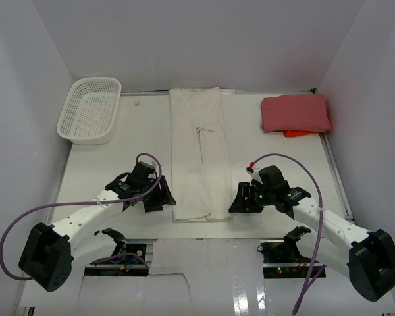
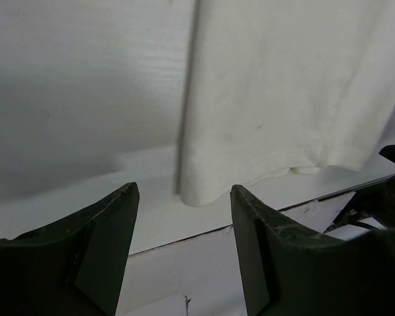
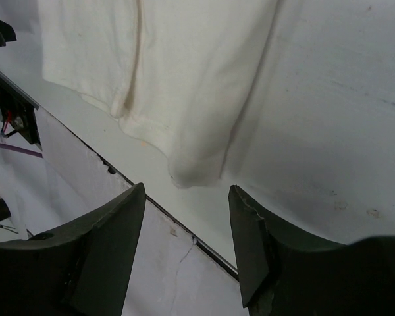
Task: Fold and stack the t-shirts
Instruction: Grab the bottom of the folded rectangular tshirt with both arms, then fold the folded rectangular tshirt in 1/3 of the way
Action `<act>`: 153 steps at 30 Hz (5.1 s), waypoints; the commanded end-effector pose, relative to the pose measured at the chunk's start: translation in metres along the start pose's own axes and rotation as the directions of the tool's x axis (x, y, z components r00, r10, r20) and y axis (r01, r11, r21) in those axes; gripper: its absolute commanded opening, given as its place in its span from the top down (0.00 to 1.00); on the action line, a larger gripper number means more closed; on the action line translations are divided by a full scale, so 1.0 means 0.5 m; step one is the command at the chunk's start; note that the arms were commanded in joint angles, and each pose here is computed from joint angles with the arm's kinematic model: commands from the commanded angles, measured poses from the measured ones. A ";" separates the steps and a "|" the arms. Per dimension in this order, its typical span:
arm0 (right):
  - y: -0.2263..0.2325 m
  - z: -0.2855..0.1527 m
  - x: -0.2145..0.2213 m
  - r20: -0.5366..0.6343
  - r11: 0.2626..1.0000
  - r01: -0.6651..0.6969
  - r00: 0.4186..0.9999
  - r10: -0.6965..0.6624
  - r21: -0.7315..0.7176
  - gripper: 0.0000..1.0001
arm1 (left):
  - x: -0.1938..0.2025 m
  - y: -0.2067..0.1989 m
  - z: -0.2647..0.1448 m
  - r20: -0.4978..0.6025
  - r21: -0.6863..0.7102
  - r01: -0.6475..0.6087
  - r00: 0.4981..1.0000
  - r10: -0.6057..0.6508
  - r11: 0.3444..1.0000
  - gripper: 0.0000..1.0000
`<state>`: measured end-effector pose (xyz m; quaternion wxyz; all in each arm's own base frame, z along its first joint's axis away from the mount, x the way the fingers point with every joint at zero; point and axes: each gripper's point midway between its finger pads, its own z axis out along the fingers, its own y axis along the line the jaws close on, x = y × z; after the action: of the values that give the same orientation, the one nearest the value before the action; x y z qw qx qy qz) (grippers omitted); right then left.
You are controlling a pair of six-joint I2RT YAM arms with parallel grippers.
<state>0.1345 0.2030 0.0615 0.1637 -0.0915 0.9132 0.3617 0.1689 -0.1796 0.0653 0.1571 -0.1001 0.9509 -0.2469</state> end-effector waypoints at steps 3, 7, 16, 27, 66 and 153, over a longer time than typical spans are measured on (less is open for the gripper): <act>-0.022 0.017 0.055 -0.050 0.997 -0.073 0.996 0.074 0.017 0.41 | 0.078 0.046 0.029 -0.074 -0.032 0.126 0.989 -0.128 0.991 0.32; -0.039 0.030 0.078 -0.065 0.995 -0.098 0.993 0.099 0.029 0.42 | 0.089 0.066 0.036 -0.043 -0.029 0.167 0.985 -0.168 0.986 0.32; -0.043 0.037 0.045 -0.041 0.995 -0.072 0.996 0.075 0.072 0.42 | 0.058 0.064 0.034 0.049 -0.006 0.167 0.985 -0.167 0.986 0.30; -0.057 0.062 0.049 -0.074 0.992 -0.086 0.993 0.093 0.090 0.52 | 0.059 0.077 0.071 0.021 -0.056 0.139 0.990 -0.138 0.989 0.33; -0.050 0.063 0.054 -0.117 0.993 -0.053 0.991 0.066 0.107 0.91 | 0.175 0.157 0.098 -0.169 -0.129 0.085 0.980 -0.106 0.988 1.00; 0.070 0.074 -0.574 0.142 0.941 0.251 0.947 -0.287 0.228 0.92 | -0.570 -0.145 0.026 0.427 -0.104 0.075 0.904 -0.024 0.992 1.00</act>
<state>0.3838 0.2596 0.1395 0.2699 -0.1584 0.9215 0.2300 0.4327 -0.1830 0.1342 0.3104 -0.1715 0.9213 -0.1595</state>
